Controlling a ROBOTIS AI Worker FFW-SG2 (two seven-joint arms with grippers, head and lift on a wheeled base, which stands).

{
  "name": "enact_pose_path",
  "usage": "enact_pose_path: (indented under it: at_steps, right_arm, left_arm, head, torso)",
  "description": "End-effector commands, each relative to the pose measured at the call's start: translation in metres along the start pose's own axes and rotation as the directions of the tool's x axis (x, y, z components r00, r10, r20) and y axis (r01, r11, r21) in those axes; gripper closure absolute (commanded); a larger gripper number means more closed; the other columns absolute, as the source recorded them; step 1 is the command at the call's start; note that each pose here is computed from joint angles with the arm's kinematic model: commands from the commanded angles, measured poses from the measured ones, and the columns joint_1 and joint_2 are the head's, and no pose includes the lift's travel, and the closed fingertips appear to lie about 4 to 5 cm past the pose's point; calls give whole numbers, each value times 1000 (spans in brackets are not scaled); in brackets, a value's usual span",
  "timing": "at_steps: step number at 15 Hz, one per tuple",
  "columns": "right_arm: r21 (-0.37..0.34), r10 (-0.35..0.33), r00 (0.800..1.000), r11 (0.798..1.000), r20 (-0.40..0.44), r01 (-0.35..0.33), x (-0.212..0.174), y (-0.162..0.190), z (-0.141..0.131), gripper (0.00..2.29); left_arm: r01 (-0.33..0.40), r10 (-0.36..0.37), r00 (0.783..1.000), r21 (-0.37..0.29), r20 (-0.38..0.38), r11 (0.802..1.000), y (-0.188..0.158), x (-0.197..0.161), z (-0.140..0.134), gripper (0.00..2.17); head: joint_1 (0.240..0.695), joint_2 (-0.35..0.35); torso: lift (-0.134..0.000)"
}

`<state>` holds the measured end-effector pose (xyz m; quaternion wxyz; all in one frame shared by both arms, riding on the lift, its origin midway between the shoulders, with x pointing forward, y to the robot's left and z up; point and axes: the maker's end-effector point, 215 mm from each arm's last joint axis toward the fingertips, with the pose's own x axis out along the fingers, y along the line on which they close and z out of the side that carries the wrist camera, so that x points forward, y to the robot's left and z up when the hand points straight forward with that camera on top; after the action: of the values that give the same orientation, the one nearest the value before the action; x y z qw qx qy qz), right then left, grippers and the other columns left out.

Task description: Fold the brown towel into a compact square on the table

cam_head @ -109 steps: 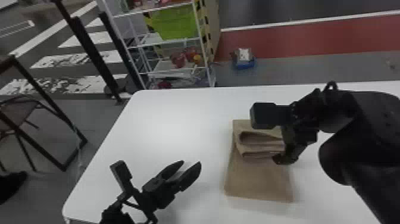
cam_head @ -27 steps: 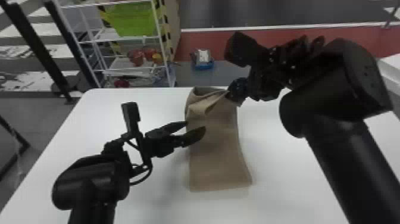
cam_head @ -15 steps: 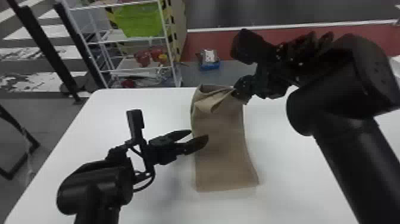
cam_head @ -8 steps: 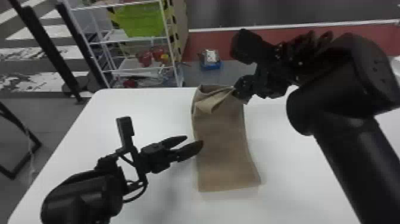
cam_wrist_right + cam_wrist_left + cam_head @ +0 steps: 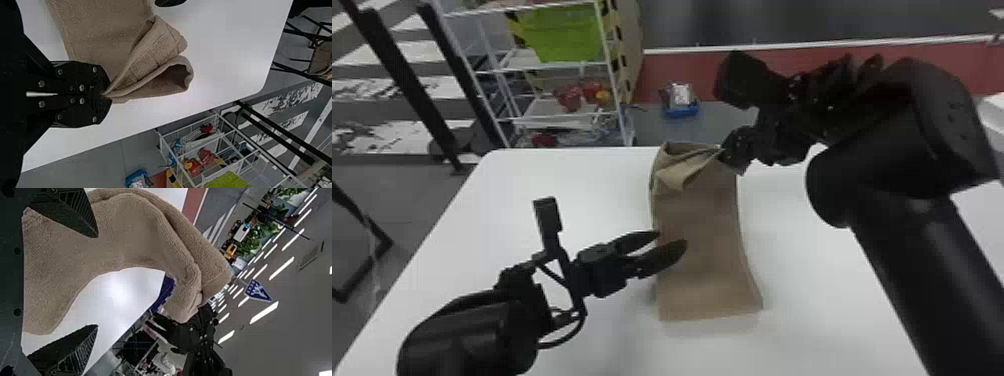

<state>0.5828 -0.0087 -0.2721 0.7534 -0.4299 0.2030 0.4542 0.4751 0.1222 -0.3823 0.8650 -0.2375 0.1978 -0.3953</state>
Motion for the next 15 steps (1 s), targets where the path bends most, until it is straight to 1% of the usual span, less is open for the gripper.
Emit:
enact_pose_path:
  at_steps: [1,4,7,9,11,13,15]
  right_arm:
    - [5,6,1000,1000,0,-6,1,3,-1,1328]
    - [8,12,1000,1000,9,-12,1,7,2,1328]
    - [19,7,1000,1000,14,-7,-2,6,2,1328]
    - [15,1,1000,1000,23,-1,-5,5,7,1328]
    - [35,15,999,999,45,-17,-8,13,15,1328]
    - [26,23,998,999,60,-24,-12,21,22,1328]
    - [29,33,997,999,64,-35,-12,28,23,1328]
  left_arm:
    - [15,-15,1000,12,-1,1000,-5,13,4,63]
    - [19,-19,1000,18,-14,1000,-4,27,6,63]
    - [22,-22,999,7,-41,1000,-1,36,-5,60]
    - [19,-18,999,4,-41,1000,3,39,-6,63]
    - [3,-2,999,9,-38,1000,11,40,-4,63]
    - [1,-1,999,7,-35,1000,13,41,-1,60]
    - [-1,2,999,9,-35,1000,15,41,1,60]
  head:
    - [695,121]
    - [695,106]
    - [695,98]
    - [695,91]
    - [695,90]
    - [695,95]
    - [695,108]
  torso:
    - [-134]
    - [-134]
    - [-134]
    - [-134]
    - [-134]
    - [-134]
    - [-134]
